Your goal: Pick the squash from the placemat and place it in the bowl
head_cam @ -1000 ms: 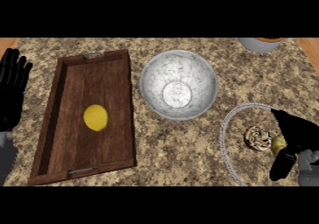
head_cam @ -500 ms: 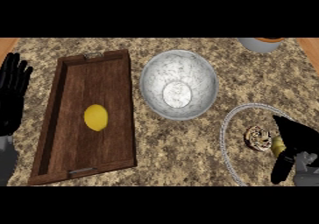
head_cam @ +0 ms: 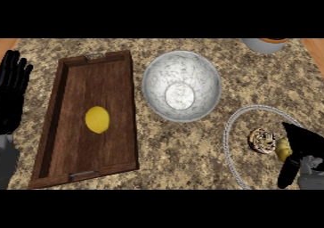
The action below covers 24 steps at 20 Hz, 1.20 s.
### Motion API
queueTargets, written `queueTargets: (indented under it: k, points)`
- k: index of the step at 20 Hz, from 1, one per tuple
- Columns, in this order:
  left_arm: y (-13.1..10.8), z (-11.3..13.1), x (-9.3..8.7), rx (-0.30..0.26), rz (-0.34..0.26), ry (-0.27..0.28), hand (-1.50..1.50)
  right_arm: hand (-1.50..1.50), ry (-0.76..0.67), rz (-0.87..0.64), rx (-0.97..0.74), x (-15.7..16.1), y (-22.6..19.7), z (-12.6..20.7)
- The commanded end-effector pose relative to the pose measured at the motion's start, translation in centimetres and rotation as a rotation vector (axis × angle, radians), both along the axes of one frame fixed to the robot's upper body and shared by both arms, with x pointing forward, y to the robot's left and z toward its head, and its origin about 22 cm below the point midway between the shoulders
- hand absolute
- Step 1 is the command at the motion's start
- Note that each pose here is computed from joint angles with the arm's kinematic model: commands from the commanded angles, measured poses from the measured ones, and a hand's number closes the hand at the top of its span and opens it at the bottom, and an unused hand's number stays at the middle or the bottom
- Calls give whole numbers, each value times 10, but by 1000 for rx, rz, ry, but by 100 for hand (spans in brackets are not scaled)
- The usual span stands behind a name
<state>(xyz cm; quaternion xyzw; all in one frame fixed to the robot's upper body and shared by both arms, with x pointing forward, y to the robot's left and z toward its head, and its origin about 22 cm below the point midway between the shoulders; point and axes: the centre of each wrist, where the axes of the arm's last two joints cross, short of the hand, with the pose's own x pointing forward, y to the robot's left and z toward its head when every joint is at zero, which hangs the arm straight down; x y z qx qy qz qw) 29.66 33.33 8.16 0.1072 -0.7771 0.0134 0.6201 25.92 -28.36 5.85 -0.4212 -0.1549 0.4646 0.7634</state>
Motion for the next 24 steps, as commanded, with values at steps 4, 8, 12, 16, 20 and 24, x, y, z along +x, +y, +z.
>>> queueTargets:
  k: [4, 8, 12, 16, 20, 24]
  points:
    - [2, 5, -7, -4, -7, 6, 0, -150, 47, -77, -44, -10, -11, -11]
    - [-6, 7, -6, -6, 0, 3, 0, 150, -33, 25, -38, -7, -31, 3]
    - [-8, 11, 19, -8, 5, -2, 0, 150, -68, 58, -80, -13, -28, -12]
    - [-9, -11, -5, -4, -7, -1, 0, 150, -90, 73, -91, -14, -16, -20]
    - [18, 2, -15, 4, 67, 2, 0, 150, -244, -79, -16, -96, -27, -19]
    - [14, -10, -20, -1, 86, 7, 0, 150, -329, -154, 11, -155, -39, -3]
